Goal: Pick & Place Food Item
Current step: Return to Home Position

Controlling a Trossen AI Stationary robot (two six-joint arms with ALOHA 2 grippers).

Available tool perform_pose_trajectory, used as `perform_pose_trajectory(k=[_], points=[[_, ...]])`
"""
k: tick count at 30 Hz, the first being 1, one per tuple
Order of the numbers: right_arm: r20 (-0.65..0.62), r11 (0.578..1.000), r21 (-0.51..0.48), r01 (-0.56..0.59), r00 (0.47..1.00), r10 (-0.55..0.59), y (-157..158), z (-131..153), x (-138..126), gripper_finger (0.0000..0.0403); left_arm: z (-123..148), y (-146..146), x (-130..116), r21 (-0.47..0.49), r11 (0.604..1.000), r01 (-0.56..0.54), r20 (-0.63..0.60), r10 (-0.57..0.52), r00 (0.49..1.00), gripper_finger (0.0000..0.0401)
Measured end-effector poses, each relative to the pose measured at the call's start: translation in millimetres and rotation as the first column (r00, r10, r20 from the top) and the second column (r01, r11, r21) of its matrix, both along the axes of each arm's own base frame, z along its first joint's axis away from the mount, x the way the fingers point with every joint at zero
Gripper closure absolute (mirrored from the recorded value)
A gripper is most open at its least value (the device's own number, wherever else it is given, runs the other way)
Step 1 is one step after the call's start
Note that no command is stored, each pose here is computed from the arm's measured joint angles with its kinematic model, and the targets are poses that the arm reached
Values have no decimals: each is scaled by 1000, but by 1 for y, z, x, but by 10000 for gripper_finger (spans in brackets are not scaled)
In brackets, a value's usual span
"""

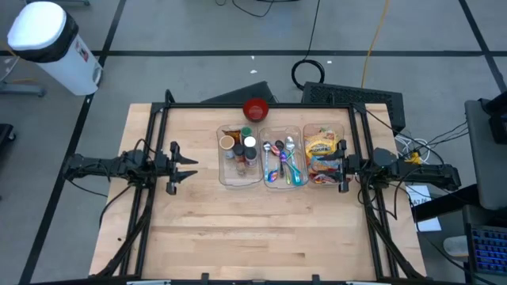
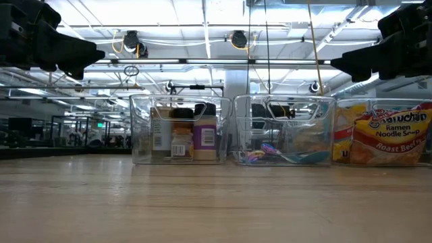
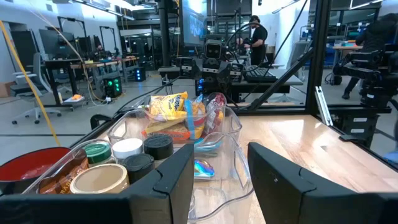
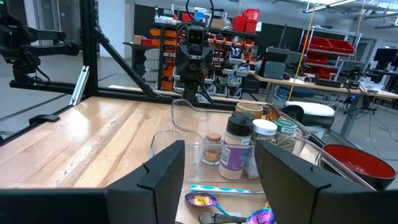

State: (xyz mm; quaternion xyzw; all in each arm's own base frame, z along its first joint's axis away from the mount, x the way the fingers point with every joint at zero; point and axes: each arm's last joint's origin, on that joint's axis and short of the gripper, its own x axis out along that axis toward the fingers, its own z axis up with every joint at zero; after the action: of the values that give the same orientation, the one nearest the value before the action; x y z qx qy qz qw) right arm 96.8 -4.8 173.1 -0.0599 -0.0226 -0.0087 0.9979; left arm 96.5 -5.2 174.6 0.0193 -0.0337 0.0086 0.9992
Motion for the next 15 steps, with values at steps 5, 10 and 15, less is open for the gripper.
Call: perform_pose_trajectory(k=[5,10,15], points=[[0,1000,0,0,1000,0,0,0,0,214,0,0,0,0,1000,0,0,0,1000,242],[0,1000,0,0,1000,0,0,0,0,214,0,0,0,0,1000,0,0,0,1000,242],[0,1000,0,0,1000,0,0,0,0,214,0,0,0,0,1000,0,0,0,1000,242]])
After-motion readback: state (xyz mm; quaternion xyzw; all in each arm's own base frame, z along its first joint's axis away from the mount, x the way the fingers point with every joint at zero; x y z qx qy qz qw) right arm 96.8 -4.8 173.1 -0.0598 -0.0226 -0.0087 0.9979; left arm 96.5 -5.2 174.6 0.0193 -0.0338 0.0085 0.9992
